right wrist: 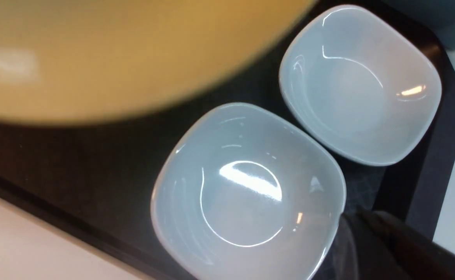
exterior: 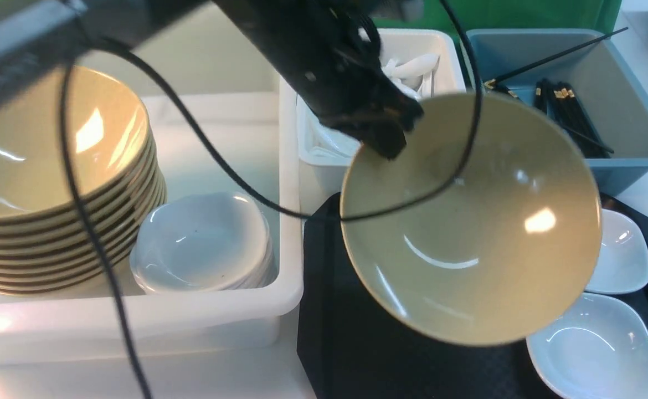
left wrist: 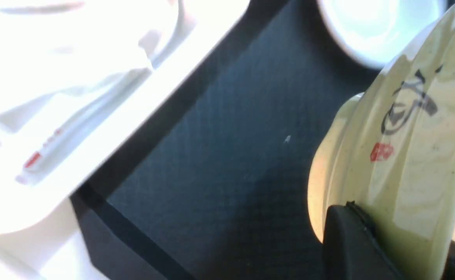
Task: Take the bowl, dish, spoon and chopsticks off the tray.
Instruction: Use the left arm to put the noodle bowl into the large storage box on the left, then use the right arm to grab the plate
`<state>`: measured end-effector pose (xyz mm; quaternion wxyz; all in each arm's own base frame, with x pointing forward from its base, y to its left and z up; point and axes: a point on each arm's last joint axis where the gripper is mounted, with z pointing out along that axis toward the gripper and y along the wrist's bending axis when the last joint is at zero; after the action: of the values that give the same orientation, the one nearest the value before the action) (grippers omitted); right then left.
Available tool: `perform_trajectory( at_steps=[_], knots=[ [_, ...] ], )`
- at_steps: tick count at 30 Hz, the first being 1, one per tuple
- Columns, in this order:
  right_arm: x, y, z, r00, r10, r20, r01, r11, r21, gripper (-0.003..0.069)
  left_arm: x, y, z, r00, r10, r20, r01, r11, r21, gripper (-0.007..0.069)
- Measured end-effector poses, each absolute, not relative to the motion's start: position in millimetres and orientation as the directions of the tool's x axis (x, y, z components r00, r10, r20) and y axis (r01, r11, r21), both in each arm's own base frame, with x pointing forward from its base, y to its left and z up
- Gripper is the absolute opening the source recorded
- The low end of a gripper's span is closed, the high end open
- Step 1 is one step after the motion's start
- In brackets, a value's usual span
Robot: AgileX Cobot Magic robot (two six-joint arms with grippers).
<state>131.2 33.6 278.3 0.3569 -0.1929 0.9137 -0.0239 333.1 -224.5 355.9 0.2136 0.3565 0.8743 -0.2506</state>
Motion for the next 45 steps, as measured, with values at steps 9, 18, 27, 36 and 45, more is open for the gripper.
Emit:
perform_trajectory(
  at_steps=[9,18,27,36,45],
  knots=[
    [131,34,277,-0.667,-0.37,-0.646,-0.336,0.924,-0.182,0.0046,313,-80,449,-0.657,0.25,-0.711,0.535,0.82,-0.206,0.0003],
    [132,34,277,-0.665,-0.354,-0.658,-0.327,0.93,-0.171,0.0046,274,81,473,-0.665,-0.17,-0.727,-0.02,0.977,-0.21,0.0003],
    [132,34,277,-0.664,-0.35,-0.66,-0.324,0.931,-0.168,0.0046,276,119,404,-0.728,-0.361,-0.583,-0.268,0.932,-0.243,0.0006],
    [132,35,277,-0.666,-0.343,-0.663,-0.322,0.933,-0.159,0.0046,279,124,368,-0.726,-0.406,-0.555,-0.329,0.914,-0.238,0.0216],
    [133,36,278,-0.653,-0.335,-0.68,-0.322,0.934,-0.152,0.0046,253,108,434,-0.577,-0.385,-0.721,-0.302,0.92,-0.25,0.0472]
  ],
)
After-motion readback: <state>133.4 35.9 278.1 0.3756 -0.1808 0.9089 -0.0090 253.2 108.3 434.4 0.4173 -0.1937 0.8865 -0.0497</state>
